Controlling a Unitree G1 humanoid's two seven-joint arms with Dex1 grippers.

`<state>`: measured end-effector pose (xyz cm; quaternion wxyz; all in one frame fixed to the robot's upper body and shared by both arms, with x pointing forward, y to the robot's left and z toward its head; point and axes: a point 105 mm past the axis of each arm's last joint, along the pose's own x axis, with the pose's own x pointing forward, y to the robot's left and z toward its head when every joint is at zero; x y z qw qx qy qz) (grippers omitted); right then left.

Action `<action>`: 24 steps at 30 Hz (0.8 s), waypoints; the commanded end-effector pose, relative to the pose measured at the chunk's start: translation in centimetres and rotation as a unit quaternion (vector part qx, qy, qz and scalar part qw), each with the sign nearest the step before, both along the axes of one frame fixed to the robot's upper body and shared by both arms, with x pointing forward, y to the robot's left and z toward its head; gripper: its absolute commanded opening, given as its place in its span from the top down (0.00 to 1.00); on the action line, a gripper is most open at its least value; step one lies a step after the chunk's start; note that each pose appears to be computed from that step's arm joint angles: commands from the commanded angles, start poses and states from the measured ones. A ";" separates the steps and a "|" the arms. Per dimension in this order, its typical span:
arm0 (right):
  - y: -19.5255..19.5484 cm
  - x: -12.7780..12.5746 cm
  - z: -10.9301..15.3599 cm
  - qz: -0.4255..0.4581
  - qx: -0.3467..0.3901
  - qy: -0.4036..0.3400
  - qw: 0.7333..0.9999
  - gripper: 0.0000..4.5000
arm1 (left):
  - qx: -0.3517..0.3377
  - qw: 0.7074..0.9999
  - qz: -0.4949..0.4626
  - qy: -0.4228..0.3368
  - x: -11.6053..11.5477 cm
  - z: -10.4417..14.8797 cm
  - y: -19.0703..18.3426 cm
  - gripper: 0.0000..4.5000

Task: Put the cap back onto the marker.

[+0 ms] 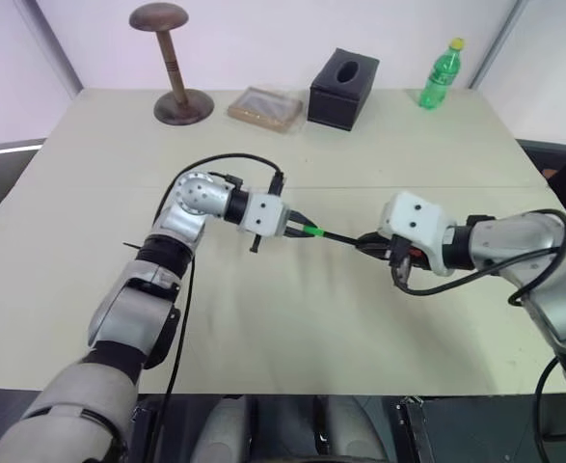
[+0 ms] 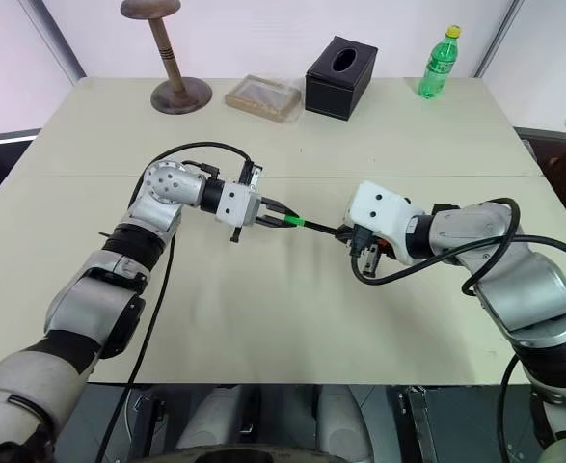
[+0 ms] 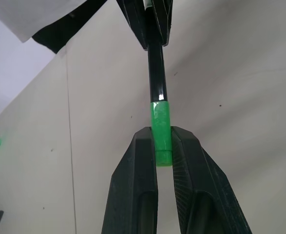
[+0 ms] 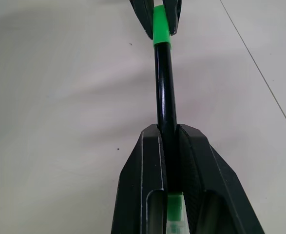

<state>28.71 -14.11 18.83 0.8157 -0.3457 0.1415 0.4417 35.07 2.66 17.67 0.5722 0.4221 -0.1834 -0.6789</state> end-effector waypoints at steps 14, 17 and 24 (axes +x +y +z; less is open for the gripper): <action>1.7 -0.9 1.5 0.054 0.009 -0.031 0.998 1.00 | 0.002 1.000 -0.026 0.003 -0.6 1.0 -1.1 0.78; 1.2 -1.0 1.3 0.048 0.004 -0.027 0.998 1.00 | 0.004 1.000 -0.022 0.019 -0.6 1.1 -0.4 0.48; -1.4 -0.8 0.5 0.006 -0.005 -0.014 1.000 1.00 | -0.004 0.999 0.016 0.048 -0.6 2.0 2.6 0.00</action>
